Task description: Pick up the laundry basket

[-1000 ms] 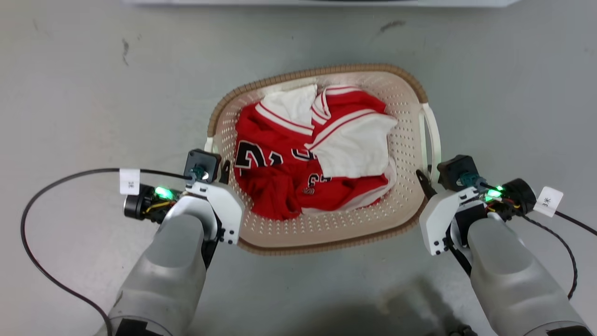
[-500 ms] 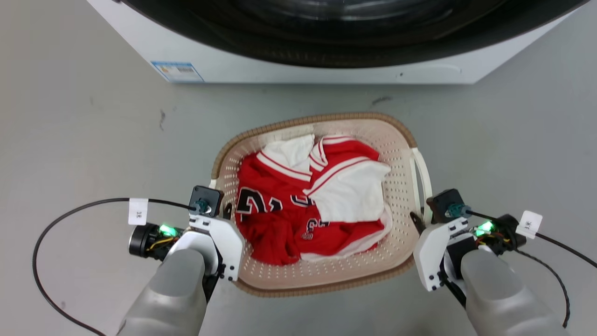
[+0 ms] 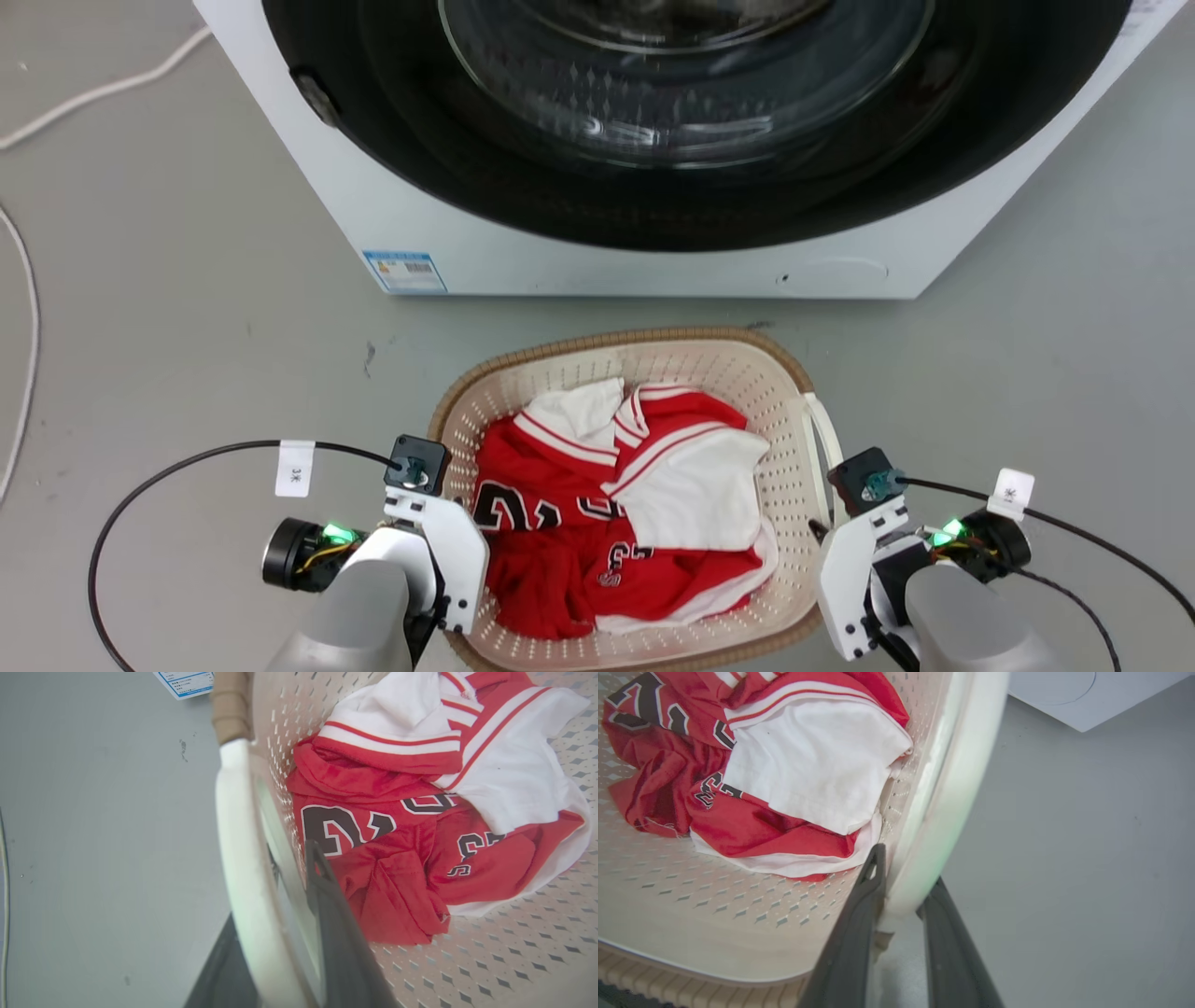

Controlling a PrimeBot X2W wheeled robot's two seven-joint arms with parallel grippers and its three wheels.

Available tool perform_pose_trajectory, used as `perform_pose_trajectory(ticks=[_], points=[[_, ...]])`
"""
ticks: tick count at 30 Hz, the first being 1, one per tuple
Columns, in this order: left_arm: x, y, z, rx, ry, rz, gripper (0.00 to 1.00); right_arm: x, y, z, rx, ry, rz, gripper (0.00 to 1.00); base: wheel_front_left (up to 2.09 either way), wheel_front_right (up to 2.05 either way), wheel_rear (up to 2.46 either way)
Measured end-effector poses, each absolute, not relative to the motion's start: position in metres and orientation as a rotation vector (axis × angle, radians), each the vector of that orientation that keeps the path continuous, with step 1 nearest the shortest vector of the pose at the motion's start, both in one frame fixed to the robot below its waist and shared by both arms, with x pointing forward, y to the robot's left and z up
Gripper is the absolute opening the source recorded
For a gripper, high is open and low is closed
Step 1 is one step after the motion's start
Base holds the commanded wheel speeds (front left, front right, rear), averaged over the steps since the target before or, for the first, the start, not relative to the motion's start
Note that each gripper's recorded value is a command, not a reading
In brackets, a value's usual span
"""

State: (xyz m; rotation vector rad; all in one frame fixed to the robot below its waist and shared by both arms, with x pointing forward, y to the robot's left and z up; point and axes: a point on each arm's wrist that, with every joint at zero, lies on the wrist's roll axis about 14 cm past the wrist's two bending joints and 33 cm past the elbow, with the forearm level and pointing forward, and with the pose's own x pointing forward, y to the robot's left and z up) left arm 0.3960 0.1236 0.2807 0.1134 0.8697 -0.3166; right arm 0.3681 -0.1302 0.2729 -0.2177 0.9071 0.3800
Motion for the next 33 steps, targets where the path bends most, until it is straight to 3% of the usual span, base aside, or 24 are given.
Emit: perform_pose_trajectory(ticks=[33], points=[[0.328,0.122,0.321,0.132,0.949,-0.329,0.0,0.302,-0.128,0.31,-0.261,1.025,0.42,0.0,0.0,0.0,0.0]])
